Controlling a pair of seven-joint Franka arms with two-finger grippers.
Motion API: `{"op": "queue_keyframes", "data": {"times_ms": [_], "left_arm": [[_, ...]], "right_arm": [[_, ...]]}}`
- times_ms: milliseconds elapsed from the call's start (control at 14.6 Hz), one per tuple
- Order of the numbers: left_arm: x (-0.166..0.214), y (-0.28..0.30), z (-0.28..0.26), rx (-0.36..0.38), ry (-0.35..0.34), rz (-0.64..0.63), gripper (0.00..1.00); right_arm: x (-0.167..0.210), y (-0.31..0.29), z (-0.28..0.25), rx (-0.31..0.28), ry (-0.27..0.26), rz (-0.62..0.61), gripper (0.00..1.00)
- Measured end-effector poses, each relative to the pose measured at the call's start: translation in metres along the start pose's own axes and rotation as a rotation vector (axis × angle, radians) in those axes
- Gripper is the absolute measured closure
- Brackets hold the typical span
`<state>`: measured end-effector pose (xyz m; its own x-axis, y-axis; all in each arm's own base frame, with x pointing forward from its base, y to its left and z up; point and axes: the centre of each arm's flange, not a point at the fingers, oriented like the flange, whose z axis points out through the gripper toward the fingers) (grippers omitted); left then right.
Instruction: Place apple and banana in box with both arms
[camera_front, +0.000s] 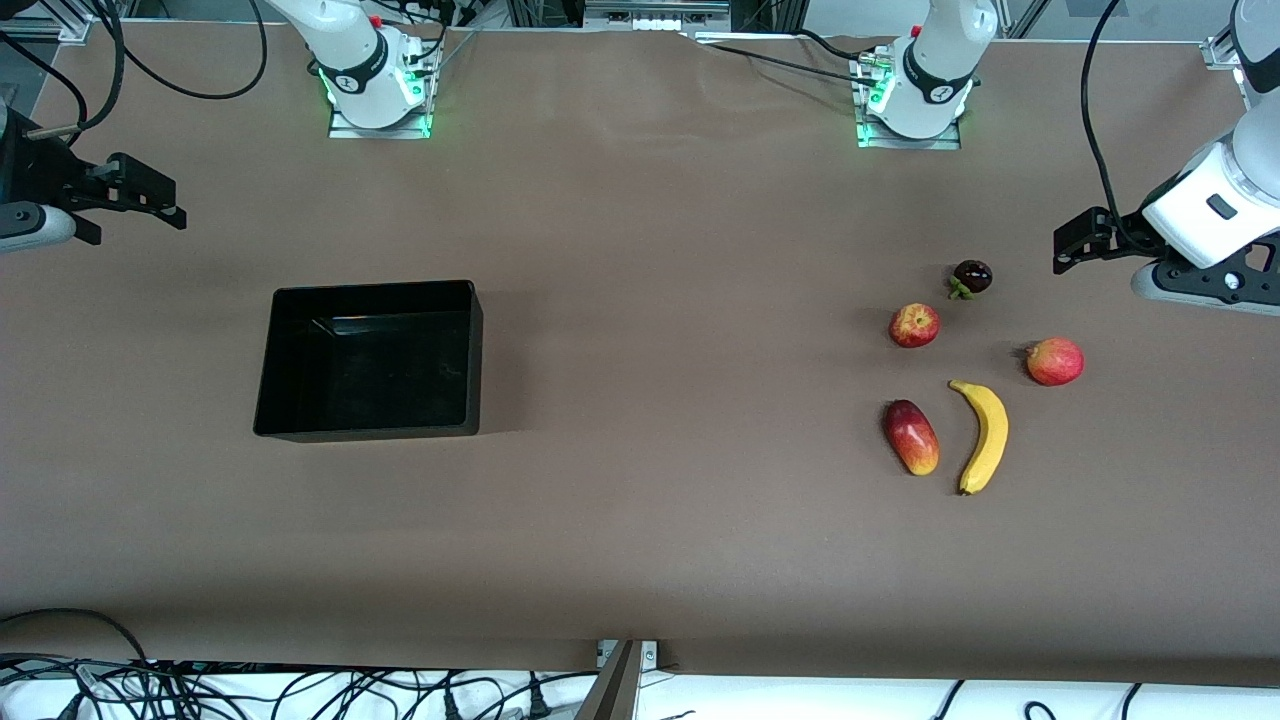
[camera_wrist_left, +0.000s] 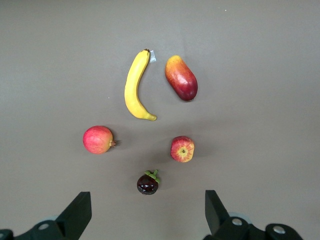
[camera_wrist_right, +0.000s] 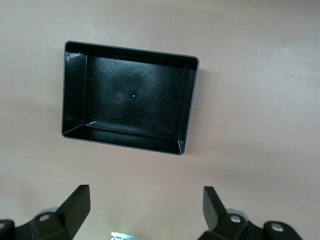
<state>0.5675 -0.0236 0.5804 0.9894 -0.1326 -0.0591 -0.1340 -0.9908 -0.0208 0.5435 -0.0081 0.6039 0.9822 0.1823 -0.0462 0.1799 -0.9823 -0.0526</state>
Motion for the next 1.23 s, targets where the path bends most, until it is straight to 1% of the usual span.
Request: {"op": "queue_keyframes", "data": {"times_ms": [411, 685, 822, 890, 1027, 1233], "left_arm": [[-0.001, 0.000, 0.001, -0.001, -0.010, 0.000, 0.00], [-0.001, 0.000, 0.001, -0.001, -0.012, 0.000, 0.00], [-0.001, 0.000, 0.001, -0.001, -0.012, 0.000, 0.00], [-0.001, 0.000, 0.001, -0.001, -0.012, 0.001, 0.00], [-0.001, 0.000, 0.001, -0.001, -0.012, 0.001, 0.00], [-0.001, 0.000, 0.002, -0.001, -0.013, 0.000, 0.00]], "right_arm": [[0.001, 0.000, -0.004, -0.002, 0.009, 0.000, 0.00], [0.000, 0.007, -0.003, -0.038, 0.006, 0.006, 0.00], [0.004, 0.011, 0.004, -0.040, -0.004, 0.012, 0.00], [0.009, 0.015, 0.014, -0.041, -0.005, 0.020, 0.00], [0.023, 0.031, 0.054, -0.044, 0.000, 0.040, 0.00], [0.034, 0.063, 0.143, -0.048, -0.016, 0.085, 0.00]]}}
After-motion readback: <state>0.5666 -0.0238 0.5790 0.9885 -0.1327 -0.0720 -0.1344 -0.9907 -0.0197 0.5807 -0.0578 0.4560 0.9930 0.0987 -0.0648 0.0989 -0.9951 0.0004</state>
